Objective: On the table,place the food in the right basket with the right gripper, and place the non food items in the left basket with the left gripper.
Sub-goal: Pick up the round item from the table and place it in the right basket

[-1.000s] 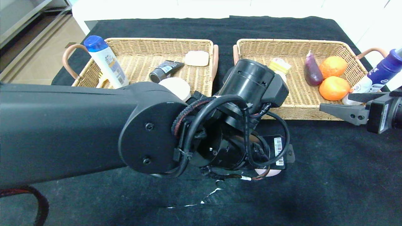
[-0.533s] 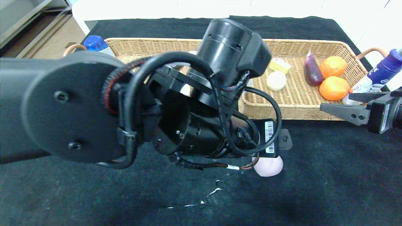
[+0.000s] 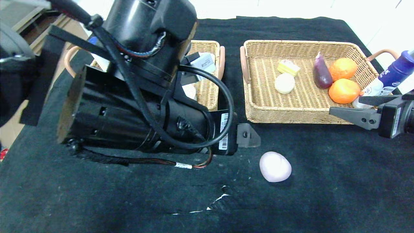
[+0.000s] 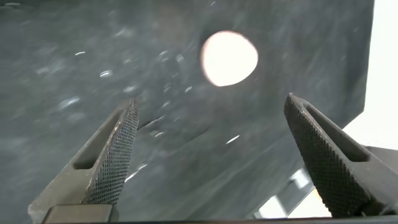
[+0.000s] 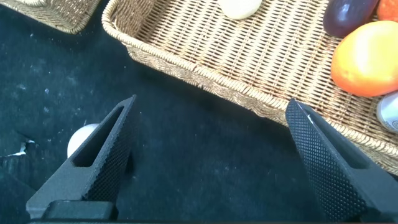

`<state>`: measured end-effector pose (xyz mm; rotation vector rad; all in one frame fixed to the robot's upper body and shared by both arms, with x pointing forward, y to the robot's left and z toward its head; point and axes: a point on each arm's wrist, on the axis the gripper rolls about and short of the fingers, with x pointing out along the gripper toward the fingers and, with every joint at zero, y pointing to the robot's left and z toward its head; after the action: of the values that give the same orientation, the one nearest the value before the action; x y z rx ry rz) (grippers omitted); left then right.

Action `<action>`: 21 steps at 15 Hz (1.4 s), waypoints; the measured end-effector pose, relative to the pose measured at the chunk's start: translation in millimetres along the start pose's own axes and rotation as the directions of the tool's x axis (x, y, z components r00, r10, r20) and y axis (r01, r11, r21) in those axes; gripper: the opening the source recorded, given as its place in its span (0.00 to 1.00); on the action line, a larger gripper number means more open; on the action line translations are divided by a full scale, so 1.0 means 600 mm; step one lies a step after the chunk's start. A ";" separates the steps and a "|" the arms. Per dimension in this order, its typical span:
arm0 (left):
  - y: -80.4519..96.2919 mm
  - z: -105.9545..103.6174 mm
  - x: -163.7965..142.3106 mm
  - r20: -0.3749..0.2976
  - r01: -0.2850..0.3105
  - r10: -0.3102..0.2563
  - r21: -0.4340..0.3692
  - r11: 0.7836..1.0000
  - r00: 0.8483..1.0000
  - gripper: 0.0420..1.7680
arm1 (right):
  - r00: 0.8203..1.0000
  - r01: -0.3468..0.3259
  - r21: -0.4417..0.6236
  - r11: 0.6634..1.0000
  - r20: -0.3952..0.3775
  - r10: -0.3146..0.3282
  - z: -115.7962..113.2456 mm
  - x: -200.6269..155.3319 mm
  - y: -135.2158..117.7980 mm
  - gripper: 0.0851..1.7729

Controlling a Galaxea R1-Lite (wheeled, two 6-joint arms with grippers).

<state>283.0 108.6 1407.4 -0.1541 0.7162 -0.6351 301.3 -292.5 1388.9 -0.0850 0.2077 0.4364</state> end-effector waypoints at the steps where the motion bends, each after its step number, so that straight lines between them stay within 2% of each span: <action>1: 0.008 -0.003 -0.008 0.002 -0.007 0.007 0.016 1.000 1.000 0.96 | 1.000 -0.001 0.000 1.000 -0.001 0.001 0.000 0.001 0.000 0.96; 5: 0.047 -0.017 -0.040 0.014 -0.048 0.047 0.071 0.996 0.999 0.96 | 1.000 -0.001 0.001 1.000 -0.005 0.001 -0.002 0.002 0.000 0.96; 7: 0.069 -0.024 -0.054 0.049 -0.059 0.054 0.109 0.992 0.997 0.96 | 1.000 -0.003 0.002 1.000 -0.006 0.003 -0.002 0.003 0.000 0.96; 12: 0.124 -0.054 -0.094 0.116 0.013 -0.039 0.216 0.976 0.993 0.97 | 1.000 -0.011 0.001 1.000 -0.015 0.011 -0.005 0.006 0.003 0.96; 16: 0.148 -0.073 -0.121 0.182 -0.034 -0.017 0.272 0.962 0.983 0.97 | 0.999 -0.023 0.001 1.000 -0.023 0.023 -0.008 0.009 0.007 0.96; 18: 0.152 -0.080 -0.129 0.188 -0.052 -0.005 0.296 0.954 0.982 0.97 | 0.999 -0.032 0.000 0.999 -0.031 0.032 -0.011 0.012 0.011 0.96; 21: 0.164 -0.094 -0.130 0.177 -0.087 0.023 0.368 0.926 0.984 0.97 | 0.998 -0.041 0.001 0.999 -0.038 0.041 -0.014 0.014 0.014 0.96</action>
<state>249.3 237.8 1375.6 0.1648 0.4221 -0.6848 303.7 -282.5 1378.7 -0.0894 0.2475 0.4759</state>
